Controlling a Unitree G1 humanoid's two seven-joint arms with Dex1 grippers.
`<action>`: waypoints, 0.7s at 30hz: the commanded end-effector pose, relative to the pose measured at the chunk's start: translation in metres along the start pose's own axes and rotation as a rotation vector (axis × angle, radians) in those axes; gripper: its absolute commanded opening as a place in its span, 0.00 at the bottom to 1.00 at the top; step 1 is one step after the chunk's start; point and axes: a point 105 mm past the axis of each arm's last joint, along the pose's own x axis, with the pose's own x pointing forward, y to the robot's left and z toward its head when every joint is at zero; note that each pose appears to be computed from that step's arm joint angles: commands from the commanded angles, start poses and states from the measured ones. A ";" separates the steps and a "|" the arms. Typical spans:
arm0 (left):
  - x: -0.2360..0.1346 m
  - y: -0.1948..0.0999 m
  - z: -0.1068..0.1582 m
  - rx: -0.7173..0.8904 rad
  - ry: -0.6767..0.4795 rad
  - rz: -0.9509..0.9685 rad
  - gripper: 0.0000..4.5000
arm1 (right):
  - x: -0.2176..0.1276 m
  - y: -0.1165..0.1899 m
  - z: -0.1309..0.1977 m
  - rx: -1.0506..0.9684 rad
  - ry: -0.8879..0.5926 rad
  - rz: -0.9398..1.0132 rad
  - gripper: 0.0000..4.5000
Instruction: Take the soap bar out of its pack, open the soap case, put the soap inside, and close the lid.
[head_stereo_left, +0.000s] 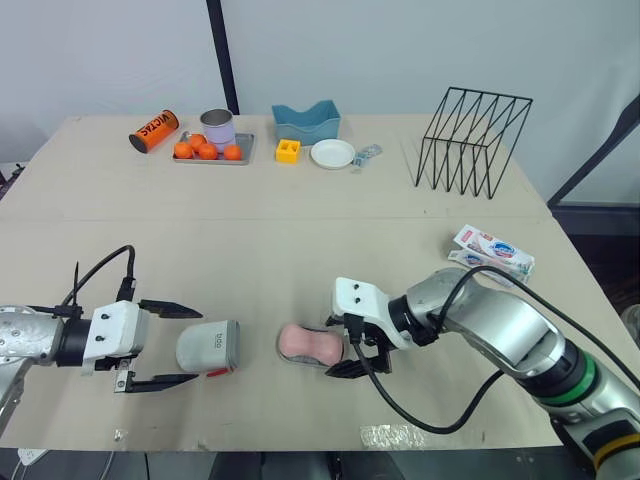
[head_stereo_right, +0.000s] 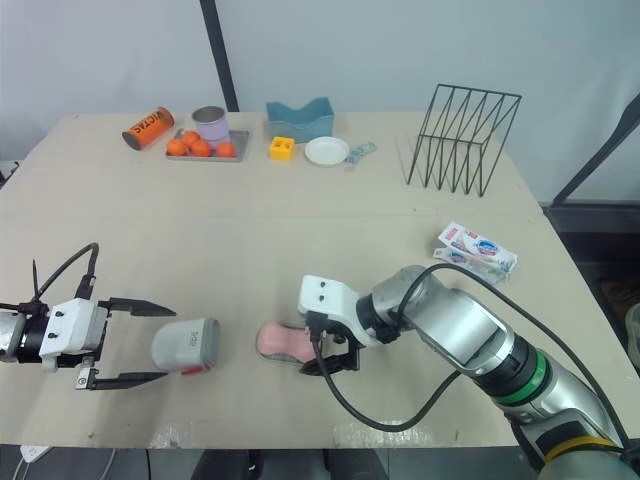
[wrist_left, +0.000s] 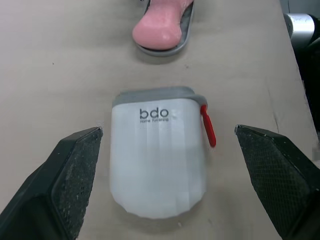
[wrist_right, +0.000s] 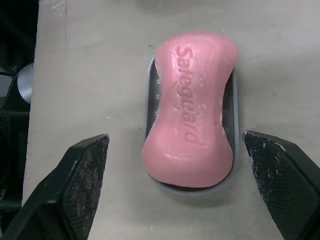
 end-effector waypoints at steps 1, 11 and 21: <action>-0.005 0.000 -0.006 0.039 0.043 0.001 1.00 | -0.004 -0.001 0.004 -0.037 -0.020 -0.014 0.98; 0.013 0.003 -0.018 0.045 0.020 -0.008 1.00 | -0.008 -0.002 0.007 -0.072 -0.058 -0.032 0.98; 0.015 0.004 -0.024 0.055 0.035 -0.009 1.00 | -0.038 0.016 0.037 -0.182 -0.399 0.023 0.98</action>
